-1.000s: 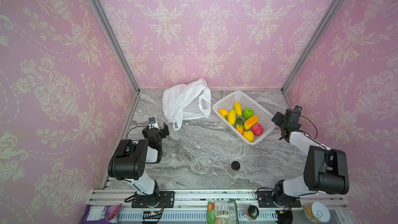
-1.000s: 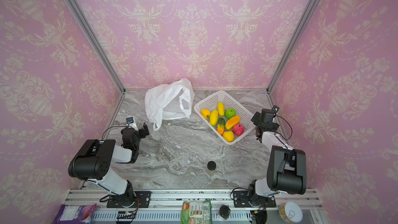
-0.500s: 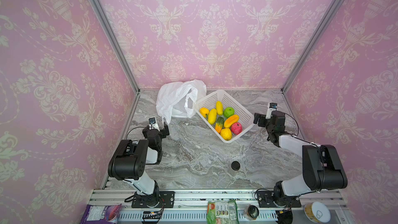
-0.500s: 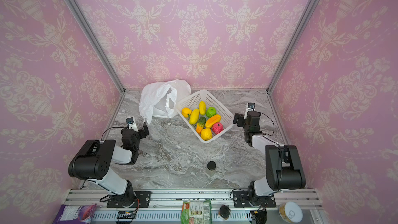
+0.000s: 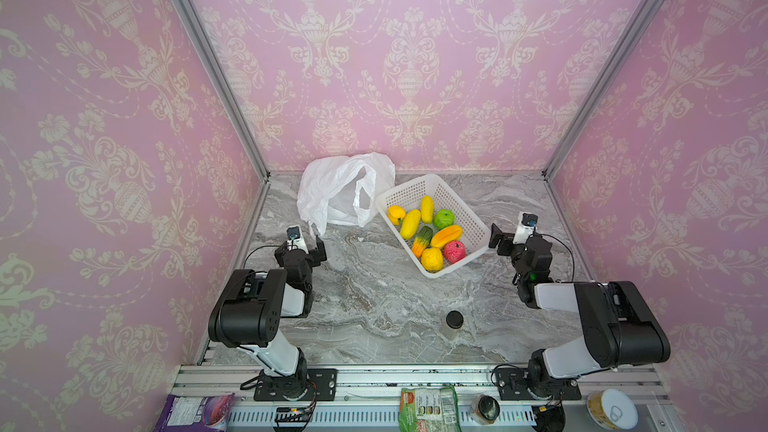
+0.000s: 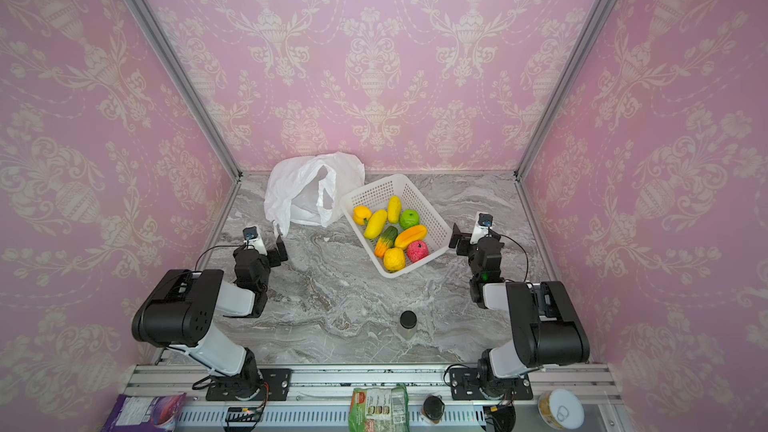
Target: Untie the knot of the plastic bag and take out the fruit
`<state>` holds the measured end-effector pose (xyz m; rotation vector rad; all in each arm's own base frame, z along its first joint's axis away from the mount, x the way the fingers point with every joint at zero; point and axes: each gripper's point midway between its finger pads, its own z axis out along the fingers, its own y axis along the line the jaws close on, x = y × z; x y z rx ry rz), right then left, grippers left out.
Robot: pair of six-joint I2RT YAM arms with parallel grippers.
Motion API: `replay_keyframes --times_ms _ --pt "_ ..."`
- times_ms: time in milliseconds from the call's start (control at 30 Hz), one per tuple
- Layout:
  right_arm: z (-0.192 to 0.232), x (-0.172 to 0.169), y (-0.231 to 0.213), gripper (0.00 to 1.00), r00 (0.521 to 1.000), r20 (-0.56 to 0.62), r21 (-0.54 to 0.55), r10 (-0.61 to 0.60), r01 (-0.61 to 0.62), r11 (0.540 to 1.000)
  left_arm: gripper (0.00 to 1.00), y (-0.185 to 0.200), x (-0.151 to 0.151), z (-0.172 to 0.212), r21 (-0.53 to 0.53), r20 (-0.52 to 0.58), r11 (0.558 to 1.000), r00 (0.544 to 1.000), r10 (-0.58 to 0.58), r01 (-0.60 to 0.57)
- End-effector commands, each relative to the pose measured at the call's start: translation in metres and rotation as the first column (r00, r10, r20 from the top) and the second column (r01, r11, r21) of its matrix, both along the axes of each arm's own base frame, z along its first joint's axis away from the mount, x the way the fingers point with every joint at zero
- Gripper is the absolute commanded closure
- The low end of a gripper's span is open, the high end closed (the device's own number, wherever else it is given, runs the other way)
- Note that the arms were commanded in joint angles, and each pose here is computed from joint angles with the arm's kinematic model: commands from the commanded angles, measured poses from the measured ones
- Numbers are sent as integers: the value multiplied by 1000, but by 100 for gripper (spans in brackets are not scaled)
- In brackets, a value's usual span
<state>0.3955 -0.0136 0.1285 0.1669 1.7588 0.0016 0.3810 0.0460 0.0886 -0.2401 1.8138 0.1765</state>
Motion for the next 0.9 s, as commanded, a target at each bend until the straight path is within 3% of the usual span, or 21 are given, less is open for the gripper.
replay_keyframes --times_ms 0,167,567,867 --pt "-28 -12 -7 0 996 -77 -46 -44 41 998 1 3 -1 -4 13 -12 1000 1000 6 -6" --pt "-30 -5 19 0 991 -103 -83 83 -92 992 1 2 1 -5 11 -22 1000 1000 1 -1" --pt "-31 -2 18 0 990 -123 -78 76 -86 993 1 1 3 -5 10 -30 1000 1000 -9 9" --pt "-33 -2 18 0 988 -130 -72 83 -93 993 1 -16 14 -11 8 -86 993 990 -114 115"
